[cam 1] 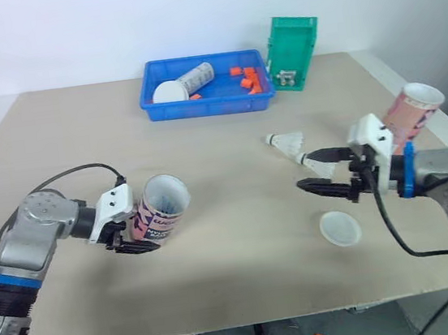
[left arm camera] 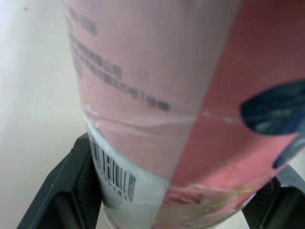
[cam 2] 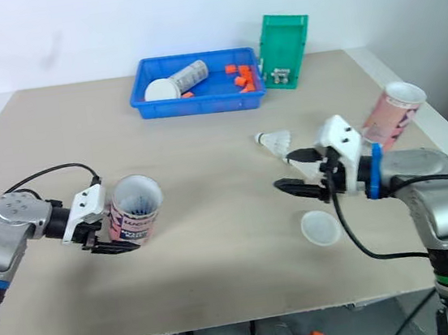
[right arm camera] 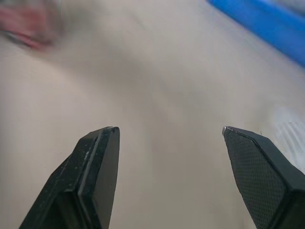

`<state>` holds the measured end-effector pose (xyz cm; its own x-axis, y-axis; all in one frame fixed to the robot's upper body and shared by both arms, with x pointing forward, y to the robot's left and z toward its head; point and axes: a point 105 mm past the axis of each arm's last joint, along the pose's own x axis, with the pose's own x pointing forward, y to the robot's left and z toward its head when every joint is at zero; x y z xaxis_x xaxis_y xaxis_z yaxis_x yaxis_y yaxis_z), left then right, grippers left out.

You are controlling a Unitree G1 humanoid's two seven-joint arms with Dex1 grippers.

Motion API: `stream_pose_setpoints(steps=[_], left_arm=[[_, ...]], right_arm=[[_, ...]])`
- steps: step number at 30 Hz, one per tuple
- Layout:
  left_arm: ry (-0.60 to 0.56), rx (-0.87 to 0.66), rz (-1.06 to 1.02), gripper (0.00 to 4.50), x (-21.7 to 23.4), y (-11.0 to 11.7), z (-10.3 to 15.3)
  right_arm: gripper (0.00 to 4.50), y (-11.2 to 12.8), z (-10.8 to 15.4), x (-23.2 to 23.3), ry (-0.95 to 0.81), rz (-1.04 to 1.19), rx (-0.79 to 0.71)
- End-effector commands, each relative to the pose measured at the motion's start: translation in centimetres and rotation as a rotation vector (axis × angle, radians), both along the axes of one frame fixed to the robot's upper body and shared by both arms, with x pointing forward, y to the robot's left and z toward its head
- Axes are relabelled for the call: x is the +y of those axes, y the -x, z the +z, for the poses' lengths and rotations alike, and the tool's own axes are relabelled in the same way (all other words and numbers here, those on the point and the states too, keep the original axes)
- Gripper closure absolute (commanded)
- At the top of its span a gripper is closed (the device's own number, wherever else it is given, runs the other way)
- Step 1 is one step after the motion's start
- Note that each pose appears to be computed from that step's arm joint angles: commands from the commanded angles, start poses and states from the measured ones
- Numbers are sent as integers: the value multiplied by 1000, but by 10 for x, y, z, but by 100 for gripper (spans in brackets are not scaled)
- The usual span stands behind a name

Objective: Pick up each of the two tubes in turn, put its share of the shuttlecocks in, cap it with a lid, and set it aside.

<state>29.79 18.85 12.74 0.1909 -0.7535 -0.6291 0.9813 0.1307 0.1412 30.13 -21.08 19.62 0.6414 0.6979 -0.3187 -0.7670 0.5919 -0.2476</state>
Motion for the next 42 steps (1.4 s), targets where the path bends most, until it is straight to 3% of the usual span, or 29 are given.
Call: stream_pose_setpoints(steps=[1, 7, 12, 24, 28, 34, 38, 42], left_arm=[[-14, 34, -16, 118, -3, 4, -9], [-3, 29, -12, 118, -6, 4, -9], [2, 31, -7, 118, -6, 5, -10], [5, 23, 13, 118, -4, 7, -8], [5, 18, 18, 118, -4, 7, -6], [4, 6, 25, 118, -3, 4, -5], [5, 2, 27, 118, -3, 3, -4], [7, 0, 28, 118, -3, 2, -4]], right_arm=[[78, 1, 14, -16, 5, -59, -46], [78, -10, -15, -32, -29, -123, 74], [78, -36, -33, -39, -45, -194, 111], [78, -74, -46, -27, -71, -195, 140], [187, -77, -44, -24, -83, -176, 127], [444, -67, -30, -26, -83, -158, 80], [444, -55, -6, -18, -54, -107, 1], [444, -28, 28, 22, 14, 107, -100]])
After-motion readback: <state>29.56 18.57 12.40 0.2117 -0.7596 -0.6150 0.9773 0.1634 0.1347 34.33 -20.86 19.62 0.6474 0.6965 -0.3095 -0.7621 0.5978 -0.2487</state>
